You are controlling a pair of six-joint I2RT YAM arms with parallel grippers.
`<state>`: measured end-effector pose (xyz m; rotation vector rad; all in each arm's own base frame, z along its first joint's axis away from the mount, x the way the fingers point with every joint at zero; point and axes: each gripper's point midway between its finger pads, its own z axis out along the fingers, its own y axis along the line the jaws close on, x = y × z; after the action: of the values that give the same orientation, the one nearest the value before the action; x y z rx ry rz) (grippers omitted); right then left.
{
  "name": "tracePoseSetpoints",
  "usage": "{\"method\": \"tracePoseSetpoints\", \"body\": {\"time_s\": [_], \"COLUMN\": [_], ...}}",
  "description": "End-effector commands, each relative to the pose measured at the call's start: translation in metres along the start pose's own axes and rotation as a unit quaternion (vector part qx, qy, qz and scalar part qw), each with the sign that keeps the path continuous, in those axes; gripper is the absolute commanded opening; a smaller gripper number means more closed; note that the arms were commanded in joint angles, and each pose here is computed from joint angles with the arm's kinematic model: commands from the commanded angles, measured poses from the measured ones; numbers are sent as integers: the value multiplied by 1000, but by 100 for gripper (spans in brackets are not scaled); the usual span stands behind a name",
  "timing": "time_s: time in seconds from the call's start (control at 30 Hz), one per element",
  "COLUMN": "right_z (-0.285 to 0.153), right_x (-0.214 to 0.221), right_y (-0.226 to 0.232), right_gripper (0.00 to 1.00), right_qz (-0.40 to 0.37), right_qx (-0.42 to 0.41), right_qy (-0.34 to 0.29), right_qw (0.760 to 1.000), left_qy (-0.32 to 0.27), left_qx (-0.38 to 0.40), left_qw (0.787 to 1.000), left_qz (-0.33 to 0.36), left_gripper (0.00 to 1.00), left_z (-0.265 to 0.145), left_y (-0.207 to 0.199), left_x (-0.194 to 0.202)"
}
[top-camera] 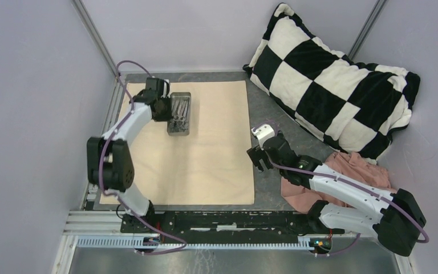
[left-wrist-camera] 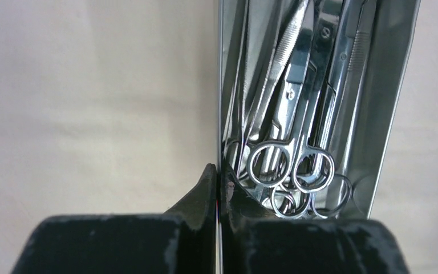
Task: Open and lay out the surgical kit
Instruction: Pick up the container from the surgical kit, then place the container in the surgical kit.
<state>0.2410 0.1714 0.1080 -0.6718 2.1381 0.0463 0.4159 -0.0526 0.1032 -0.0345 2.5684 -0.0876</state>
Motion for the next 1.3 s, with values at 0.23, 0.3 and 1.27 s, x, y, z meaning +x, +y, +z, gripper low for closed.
{"method": "tracePoseSetpoints", "body": {"time_s": [0.23, 0.3, 1.27], "right_z": [-23, -28, -47], "right_x": [-18, -22, -22], "right_y": [-41, -44, -62], "right_gripper": [98, 98, 97], "right_qz": [58, 53, 75], "right_qx": [89, 91, 122], "right_qy": [-41, -48, -81], "right_qw": [993, 993, 986], "left_qy": [-143, -152, -74], "left_qx": [51, 56, 50], "left_qw": [984, 982, 995], "left_qz": [-95, -95, -49], "left_gripper": [2, 2, 59], "left_z": [-81, -85, -53], "left_y": [-122, -151, -248], "left_x": [62, 75, 164]}}
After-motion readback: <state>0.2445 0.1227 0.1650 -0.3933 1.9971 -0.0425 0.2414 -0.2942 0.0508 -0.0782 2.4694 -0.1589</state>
